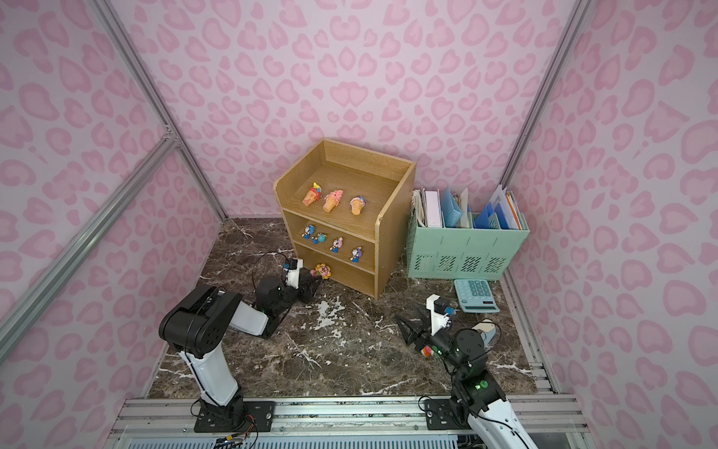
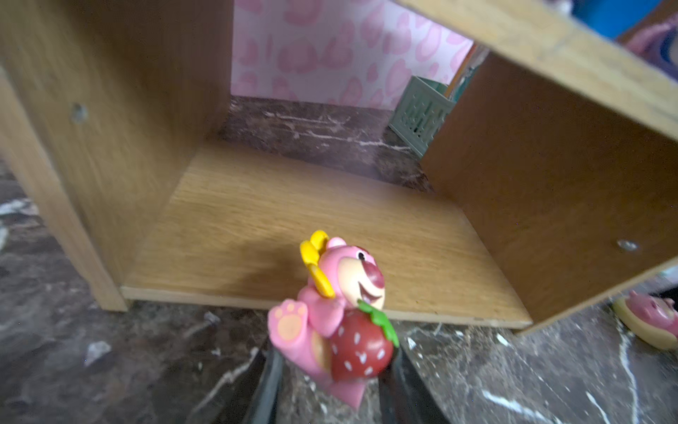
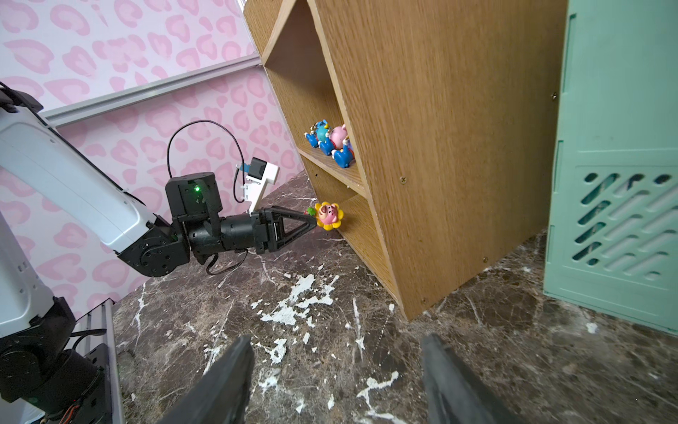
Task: Organize plastic toys on shelves
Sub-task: Pick up the plastic toy at the center of the board, then place the plastic toy on the shelf.
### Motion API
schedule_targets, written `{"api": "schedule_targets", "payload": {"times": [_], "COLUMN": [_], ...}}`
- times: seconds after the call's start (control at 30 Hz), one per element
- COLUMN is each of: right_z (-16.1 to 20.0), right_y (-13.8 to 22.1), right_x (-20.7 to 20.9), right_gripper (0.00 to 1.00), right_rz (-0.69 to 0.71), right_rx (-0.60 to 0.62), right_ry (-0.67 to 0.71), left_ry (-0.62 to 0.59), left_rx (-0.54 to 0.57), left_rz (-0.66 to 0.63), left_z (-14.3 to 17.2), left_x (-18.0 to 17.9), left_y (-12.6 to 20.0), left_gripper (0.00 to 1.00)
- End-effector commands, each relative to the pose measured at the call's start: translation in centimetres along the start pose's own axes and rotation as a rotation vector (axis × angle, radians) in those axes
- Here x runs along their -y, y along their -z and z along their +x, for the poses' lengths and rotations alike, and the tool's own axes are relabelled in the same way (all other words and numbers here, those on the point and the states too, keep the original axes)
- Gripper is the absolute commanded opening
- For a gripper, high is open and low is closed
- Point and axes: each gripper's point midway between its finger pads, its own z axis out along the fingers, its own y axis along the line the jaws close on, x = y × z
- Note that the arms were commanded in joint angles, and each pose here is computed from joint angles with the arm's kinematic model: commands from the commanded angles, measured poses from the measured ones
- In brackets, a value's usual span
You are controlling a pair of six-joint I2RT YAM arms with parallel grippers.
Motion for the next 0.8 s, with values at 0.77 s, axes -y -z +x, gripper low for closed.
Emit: {"api": "schedule_targets", "payload": {"times": [0.77], "right_z": [-0.2], "right_y": [0.1], "right_x": [-0.2], "right_gripper": [0.74], "right_rz": [-0.009], "right_rx": [0.007], "right_ry": [0.008], "left_ry": [0.173], "left_rx": [-0.105], "left_rz": [-0.280], "left_z": [-0.1], "left_x": [-6.2], "left_y": [-2.5], "left_gripper": [0.38]}}
